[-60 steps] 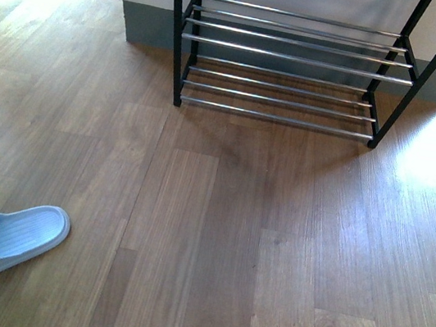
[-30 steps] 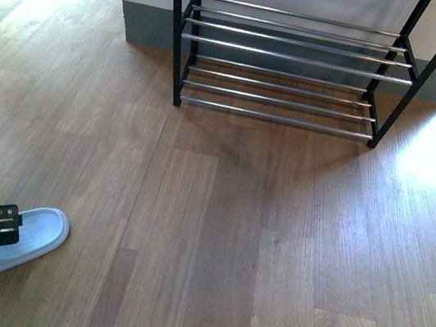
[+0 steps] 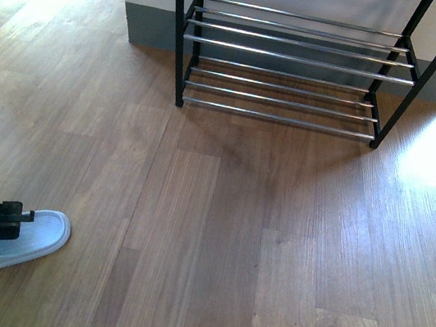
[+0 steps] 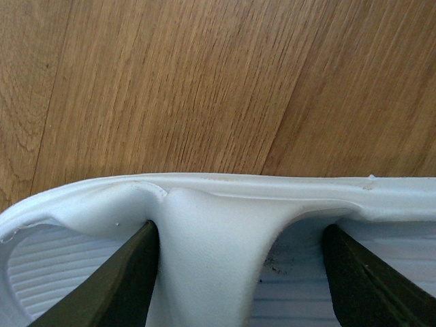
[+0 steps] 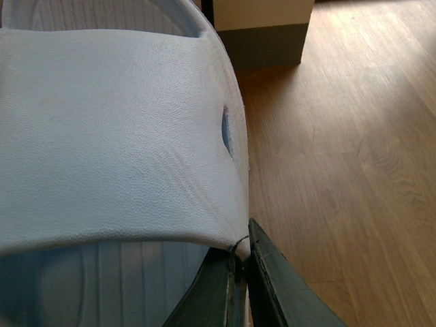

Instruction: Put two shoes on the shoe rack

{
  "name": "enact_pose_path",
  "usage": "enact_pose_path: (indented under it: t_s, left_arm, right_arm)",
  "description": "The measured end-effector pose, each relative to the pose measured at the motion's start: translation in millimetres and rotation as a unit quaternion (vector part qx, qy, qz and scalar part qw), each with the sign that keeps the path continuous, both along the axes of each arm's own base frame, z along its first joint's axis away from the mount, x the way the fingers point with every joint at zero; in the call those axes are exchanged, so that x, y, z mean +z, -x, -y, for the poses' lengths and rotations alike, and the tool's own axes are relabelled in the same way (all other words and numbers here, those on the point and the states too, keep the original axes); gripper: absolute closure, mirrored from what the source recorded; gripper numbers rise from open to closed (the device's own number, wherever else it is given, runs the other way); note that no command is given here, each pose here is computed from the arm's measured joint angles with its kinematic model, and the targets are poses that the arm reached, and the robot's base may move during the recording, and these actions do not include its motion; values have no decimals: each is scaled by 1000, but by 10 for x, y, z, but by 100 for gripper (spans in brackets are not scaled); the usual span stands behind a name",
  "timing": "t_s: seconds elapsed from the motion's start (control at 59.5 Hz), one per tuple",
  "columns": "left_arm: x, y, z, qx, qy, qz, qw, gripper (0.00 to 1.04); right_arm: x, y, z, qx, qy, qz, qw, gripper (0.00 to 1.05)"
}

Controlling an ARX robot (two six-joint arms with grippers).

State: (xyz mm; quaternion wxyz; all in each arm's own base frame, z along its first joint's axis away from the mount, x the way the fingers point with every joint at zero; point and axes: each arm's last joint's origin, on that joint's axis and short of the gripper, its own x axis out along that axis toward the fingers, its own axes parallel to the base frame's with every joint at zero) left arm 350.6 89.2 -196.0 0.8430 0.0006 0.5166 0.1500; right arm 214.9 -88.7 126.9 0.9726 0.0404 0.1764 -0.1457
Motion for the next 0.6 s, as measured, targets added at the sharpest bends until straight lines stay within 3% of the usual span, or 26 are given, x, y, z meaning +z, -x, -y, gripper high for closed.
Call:
enact_pose_path:
  t_s: [0.168, 0.369, 0.453, 0.605]
  left_arm:
    - [34, -58, -9, -53, -24, 35, 998, 51]
    - [209, -37, 16, -108, -37, 98, 989, 23]
    - [453, 109, 157, -135, -14, 125, 983, 8]
    - [938, 406, 286, -141, 11, 168, 976, 9]
  right_arm:
    - [0, 0, 0, 0, 0, 0, 1000, 103]
    - [0, 0, 0, 0, 0, 0, 1000, 103]
    - [0, 0, 0, 0, 0, 0, 1000, 103]
    - [0, 0, 0, 0, 0, 0, 1000, 103]
